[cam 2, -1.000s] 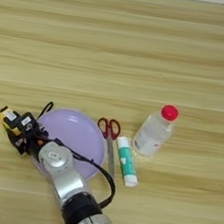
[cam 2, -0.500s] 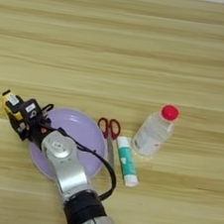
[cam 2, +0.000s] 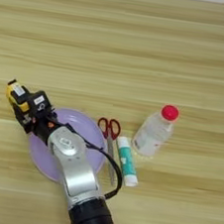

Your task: Move the objects on the table

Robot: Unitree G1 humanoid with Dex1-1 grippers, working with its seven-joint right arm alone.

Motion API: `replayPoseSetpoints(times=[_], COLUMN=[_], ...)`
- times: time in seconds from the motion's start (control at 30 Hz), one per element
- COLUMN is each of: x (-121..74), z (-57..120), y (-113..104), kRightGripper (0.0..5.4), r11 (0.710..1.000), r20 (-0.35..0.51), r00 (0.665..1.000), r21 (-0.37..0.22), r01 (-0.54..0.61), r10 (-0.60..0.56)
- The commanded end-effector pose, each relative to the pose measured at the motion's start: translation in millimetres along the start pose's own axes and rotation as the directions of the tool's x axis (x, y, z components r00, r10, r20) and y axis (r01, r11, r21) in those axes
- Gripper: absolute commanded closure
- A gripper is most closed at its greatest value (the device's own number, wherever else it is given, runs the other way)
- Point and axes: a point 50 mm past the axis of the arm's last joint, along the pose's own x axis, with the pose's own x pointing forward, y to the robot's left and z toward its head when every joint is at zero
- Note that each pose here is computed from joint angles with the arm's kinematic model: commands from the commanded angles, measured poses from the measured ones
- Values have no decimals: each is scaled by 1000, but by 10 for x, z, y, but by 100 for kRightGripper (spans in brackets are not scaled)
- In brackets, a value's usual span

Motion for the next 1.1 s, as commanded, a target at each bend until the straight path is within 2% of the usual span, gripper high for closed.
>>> replayPoseSetpoints(times=[0.03, 0.33, 0.6, 0.83, 0.93, 1.1], x=[-34, -263, -429, -552, -589, -642], z=[352, 425, 252, 135, 84, 14], y=[-109, -310, -395, -382, -382, -406], kRightGripper=[290, 290, 290, 290, 290, 290], r11=[999, 993, 984, 978, 973, 952], r20=[145, 155, 83, 29, 1, -50], r00=[989, 980, 982, 984, 984, 981], r21=[-33, 35, 74, 115, 146, 237], r01=[36, 117, 163, 172, 178, 194], r10=[-31, -121, -169, -177, -180, -187])
